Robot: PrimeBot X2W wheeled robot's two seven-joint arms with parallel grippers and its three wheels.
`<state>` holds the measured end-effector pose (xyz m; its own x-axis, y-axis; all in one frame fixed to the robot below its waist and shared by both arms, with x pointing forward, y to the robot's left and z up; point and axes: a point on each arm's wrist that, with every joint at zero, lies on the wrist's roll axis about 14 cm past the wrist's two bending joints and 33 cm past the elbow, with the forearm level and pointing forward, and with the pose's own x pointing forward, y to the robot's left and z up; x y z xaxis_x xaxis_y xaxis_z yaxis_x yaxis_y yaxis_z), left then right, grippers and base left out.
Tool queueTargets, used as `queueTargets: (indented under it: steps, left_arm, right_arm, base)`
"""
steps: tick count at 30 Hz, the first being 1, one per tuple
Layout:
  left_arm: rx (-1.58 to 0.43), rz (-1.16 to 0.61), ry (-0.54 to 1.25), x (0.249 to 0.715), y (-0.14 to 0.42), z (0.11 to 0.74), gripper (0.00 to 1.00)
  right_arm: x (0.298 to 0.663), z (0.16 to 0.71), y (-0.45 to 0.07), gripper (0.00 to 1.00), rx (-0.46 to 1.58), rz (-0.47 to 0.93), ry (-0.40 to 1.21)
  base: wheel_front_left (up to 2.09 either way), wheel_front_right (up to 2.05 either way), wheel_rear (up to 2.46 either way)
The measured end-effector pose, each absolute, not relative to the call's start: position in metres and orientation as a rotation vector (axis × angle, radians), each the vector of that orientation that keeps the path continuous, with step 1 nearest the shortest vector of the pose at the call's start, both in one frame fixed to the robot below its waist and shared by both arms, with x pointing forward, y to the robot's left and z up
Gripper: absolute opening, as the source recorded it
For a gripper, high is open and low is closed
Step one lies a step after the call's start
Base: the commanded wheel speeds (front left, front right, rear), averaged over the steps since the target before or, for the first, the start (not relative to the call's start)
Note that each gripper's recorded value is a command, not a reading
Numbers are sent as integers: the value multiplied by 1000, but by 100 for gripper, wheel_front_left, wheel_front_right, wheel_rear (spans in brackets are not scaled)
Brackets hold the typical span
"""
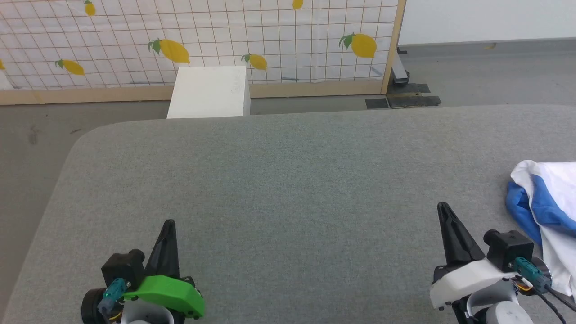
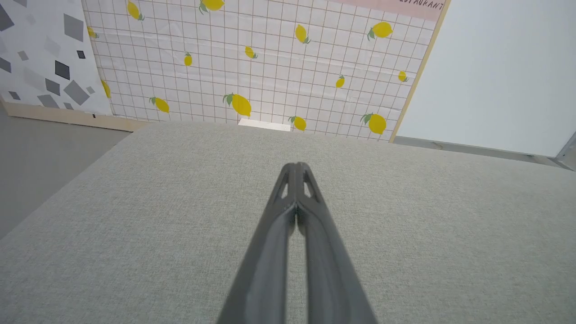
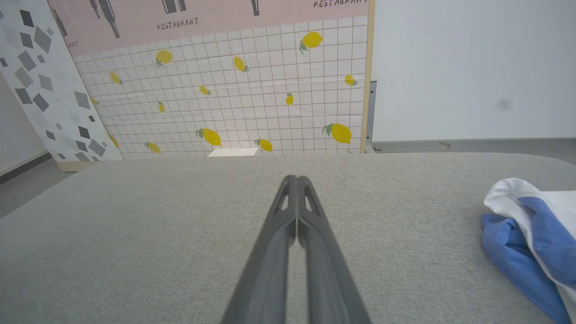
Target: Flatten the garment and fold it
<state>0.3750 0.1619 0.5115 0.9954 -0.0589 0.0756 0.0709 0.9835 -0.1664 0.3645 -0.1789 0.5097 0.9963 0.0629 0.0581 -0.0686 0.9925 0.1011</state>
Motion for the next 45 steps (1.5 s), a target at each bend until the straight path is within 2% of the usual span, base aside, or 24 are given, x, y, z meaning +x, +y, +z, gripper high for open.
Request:
queueTargets:
  steps: [45]
  left_arm:
    - [-81,-52,-48,377,167,520,0]
  right_arm:
    - [370,519,-170,0,46,100,-38]
  base:
    - [0,0,0]
